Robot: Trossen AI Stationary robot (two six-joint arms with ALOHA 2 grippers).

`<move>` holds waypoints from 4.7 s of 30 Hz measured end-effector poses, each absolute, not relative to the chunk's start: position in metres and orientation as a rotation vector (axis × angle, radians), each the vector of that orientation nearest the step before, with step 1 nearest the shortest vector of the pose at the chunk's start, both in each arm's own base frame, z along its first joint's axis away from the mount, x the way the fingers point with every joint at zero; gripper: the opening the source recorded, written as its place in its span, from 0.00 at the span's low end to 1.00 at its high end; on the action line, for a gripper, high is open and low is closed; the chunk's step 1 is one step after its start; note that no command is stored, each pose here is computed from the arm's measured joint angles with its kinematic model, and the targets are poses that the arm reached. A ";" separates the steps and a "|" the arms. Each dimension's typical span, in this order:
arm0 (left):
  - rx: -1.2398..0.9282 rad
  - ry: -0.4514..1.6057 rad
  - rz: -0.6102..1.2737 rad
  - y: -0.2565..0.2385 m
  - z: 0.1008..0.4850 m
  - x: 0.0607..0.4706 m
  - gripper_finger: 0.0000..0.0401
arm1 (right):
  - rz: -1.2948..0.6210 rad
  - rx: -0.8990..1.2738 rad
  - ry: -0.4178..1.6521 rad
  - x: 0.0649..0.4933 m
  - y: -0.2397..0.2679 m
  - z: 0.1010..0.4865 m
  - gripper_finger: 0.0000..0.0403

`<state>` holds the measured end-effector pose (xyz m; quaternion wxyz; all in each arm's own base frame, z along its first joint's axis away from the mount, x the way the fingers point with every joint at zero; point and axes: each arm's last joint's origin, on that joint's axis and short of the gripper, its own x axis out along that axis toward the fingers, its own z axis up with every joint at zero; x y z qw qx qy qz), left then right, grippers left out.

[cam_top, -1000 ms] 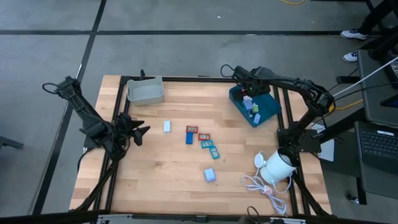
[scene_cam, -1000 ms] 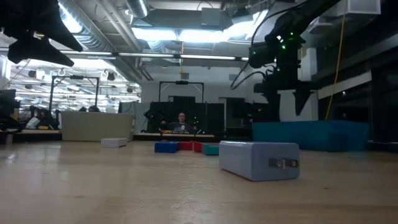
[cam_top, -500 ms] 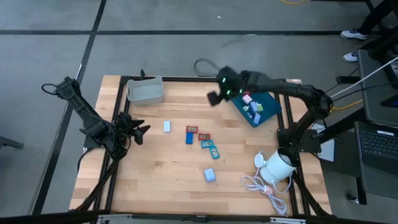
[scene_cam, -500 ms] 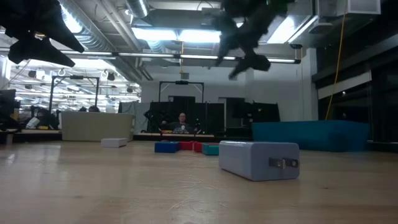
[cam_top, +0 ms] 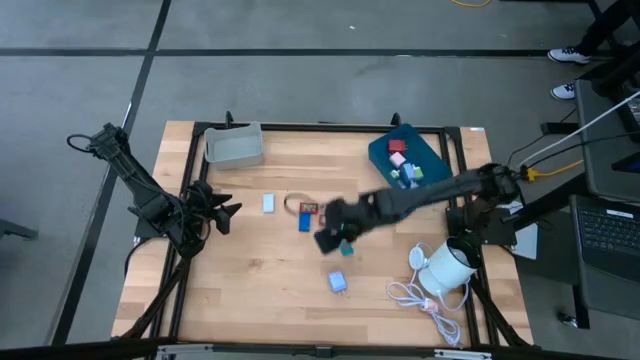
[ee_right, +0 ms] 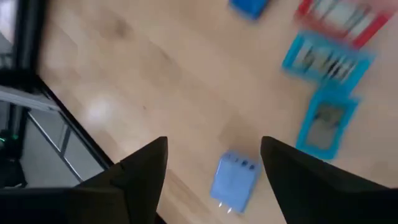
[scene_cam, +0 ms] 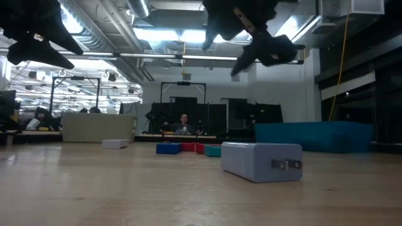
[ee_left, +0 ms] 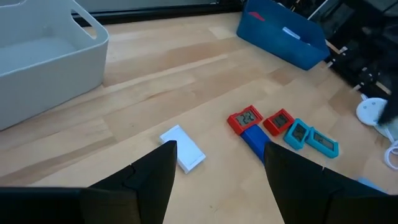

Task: Pick & Place Office items
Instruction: Put the sky blue charger adapter into the blue bin

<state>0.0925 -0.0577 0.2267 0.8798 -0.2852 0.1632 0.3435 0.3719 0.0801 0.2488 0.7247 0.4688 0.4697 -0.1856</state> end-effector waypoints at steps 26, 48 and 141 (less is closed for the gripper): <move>-0.655 0.409 0.615 -0.069 0.227 0.090 0.59 | -0.527 1.167 1.131 0.373 0.171 0.184 0.65; -0.644 0.473 0.599 -0.070 0.225 0.090 0.59 | -0.543 1.126 1.284 0.379 0.162 0.154 0.65; -0.677 0.438 0.639 -0.067 0.217 0.088 0.59 | -0.366 0.694 1.442 0.393 0.087 0.127 0.53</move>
